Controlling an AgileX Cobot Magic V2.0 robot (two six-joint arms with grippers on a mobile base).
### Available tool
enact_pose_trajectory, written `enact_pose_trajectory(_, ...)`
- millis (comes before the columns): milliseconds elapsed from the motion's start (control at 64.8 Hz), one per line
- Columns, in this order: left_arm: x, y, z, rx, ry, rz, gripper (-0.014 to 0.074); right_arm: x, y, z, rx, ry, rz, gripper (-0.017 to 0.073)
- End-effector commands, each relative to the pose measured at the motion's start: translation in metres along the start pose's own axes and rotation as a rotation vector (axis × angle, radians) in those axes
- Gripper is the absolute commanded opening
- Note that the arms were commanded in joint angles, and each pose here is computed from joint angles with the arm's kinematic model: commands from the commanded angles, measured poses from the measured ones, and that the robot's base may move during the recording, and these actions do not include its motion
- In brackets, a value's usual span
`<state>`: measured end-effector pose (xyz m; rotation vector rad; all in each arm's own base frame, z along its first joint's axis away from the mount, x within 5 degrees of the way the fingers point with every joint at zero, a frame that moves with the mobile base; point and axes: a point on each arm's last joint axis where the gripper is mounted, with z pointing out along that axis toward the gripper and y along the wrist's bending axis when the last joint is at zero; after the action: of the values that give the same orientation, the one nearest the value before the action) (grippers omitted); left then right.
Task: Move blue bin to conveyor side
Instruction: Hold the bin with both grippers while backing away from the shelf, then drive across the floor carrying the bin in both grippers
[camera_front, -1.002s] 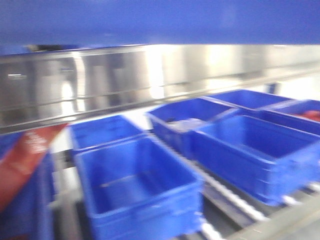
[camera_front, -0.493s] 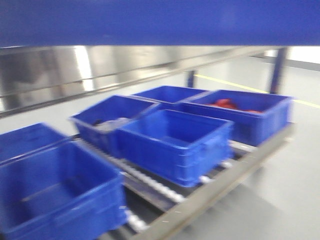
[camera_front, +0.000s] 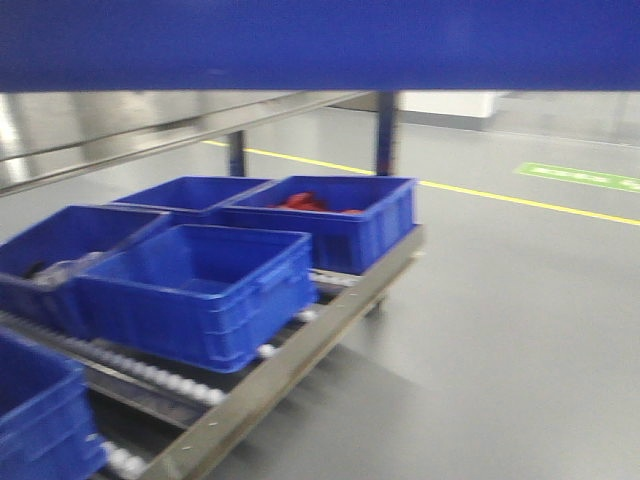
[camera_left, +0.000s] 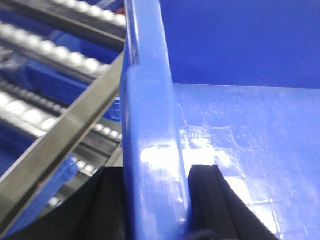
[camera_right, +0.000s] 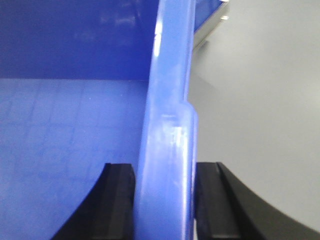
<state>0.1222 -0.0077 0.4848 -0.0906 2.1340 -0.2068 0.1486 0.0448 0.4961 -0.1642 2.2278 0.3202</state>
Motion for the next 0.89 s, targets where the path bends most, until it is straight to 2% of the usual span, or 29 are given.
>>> enact_pose_trajectory(0,-0.008,0.002,-0.011,-0.035,-0.128,0.038,-0.0017,-0.008,-0.006,-0.012,0.072,-0.133,-0.043,-0.0078)
enact_pose_trajectory(879,-0.012,0.004,0.002,-0.040,-0.092,0.034,-0.0017,-0.008,-0.006,-0.012,0.072,-0.133,-0.043,-0.0078)
